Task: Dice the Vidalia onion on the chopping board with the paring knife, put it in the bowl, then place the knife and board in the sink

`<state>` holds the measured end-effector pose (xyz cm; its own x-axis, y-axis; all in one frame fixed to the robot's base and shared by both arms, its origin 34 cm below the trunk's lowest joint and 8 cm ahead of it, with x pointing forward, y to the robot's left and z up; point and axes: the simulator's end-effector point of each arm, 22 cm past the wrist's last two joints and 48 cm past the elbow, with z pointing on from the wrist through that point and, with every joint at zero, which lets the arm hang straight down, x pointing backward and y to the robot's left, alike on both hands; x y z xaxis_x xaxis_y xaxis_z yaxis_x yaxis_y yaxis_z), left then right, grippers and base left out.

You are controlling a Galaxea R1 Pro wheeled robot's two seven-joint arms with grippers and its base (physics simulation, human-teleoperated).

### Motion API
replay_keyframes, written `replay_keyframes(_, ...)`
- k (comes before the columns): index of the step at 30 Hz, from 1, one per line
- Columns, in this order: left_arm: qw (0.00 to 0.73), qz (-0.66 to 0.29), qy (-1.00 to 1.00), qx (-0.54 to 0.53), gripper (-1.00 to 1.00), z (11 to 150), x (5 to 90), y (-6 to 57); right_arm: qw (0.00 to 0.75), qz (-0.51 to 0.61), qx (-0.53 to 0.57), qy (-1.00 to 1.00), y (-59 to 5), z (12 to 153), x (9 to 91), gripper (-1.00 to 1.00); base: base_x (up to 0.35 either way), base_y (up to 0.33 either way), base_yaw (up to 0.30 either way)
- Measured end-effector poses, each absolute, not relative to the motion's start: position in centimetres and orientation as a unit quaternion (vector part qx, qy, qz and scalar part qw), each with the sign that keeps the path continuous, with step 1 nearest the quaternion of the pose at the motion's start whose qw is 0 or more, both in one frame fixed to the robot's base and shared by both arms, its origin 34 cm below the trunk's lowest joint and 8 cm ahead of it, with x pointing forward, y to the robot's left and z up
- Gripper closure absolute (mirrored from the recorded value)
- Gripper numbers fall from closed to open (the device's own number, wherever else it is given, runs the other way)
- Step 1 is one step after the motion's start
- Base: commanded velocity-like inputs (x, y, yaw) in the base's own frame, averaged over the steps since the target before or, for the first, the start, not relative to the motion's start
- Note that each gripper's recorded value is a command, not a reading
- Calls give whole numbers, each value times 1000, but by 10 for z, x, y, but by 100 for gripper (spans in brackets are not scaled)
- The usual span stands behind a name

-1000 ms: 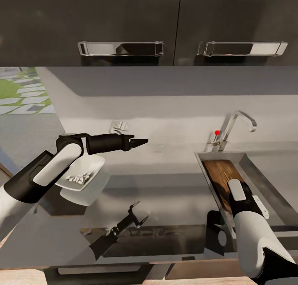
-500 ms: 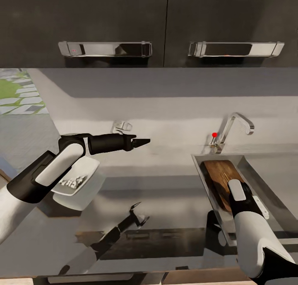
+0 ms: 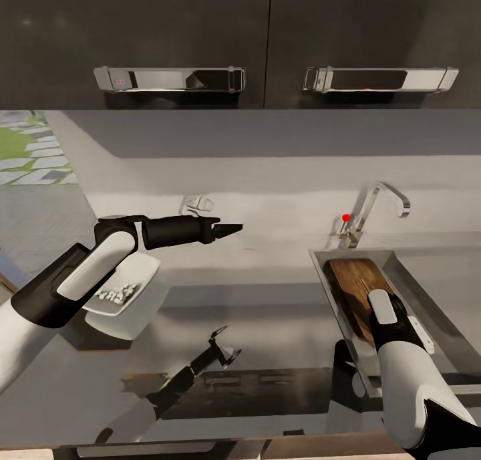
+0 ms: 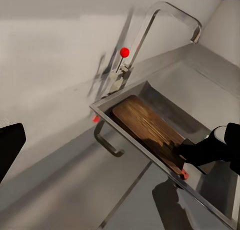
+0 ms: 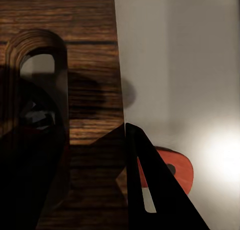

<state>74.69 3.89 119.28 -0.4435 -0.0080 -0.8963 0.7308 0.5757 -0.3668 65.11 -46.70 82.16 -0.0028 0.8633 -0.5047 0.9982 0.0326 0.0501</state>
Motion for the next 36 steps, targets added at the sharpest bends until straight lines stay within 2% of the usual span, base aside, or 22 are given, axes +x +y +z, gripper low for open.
replay_keyframes(17, 470, -393, 753, 240, -100, 1193, 747, 39, 205, -164, 676, 689, -467, 822, 651, 100, 0, -2, 0)
replay_keyframes(24, 470, -393, 753, 240, -100, 1193, 747, 39, 204, -162, 677, 688, -466, 821, 652, 100, 0, -162, 0)
replay_keyframes(36, 469, -394, 754, 239, -100, 1191, 748, 39, 206, -166, 675, 689, -467, 821, 652, 100, 0, -5, 0)
